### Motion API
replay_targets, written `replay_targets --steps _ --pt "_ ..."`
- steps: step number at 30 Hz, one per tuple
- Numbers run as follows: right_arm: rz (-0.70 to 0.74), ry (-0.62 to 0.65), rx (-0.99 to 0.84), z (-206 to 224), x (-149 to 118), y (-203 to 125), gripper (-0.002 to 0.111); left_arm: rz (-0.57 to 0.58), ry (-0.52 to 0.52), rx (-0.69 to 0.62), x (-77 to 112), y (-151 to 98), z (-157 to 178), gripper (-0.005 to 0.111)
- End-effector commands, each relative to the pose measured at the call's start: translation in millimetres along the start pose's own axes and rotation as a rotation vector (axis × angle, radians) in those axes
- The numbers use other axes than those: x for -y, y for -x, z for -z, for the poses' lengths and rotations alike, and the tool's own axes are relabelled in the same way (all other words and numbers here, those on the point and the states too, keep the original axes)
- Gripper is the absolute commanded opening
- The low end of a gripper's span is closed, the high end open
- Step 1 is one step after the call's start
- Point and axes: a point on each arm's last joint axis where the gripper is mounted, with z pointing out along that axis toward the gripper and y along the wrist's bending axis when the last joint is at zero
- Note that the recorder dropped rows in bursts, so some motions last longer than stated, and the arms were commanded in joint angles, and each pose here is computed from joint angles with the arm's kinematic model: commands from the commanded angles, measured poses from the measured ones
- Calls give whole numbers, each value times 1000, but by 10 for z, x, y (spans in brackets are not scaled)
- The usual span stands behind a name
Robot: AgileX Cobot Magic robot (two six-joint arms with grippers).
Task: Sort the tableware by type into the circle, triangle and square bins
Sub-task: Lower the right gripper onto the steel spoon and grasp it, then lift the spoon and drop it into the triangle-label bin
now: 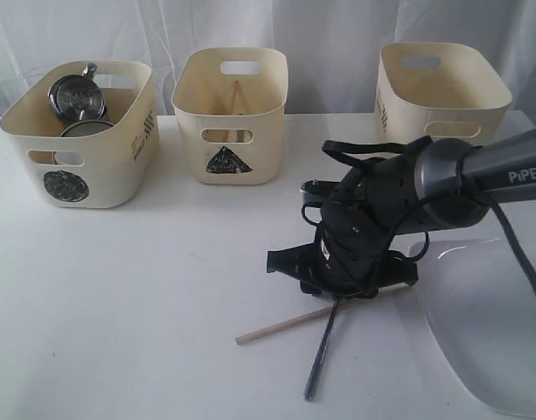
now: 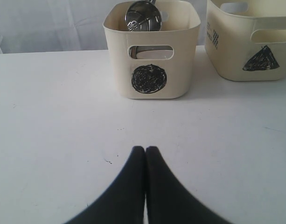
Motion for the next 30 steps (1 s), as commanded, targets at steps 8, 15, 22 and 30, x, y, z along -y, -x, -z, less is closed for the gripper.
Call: replay_targets --steps 8,15,22,30 --pt "2 -71 -111 -198 104 -298 30 15 1 -1 1 -12 0 0" --pt "6 -54 -103 -239 86 -297 13 15 1 -1 1 -12 0 0" --pt "-4 9 -58 -210 30 -250 0 15 1 -1 1 -12 0 0" --pt "-94 238 140 226 -60 46 0 15 1 -1 1 -12 0 0"
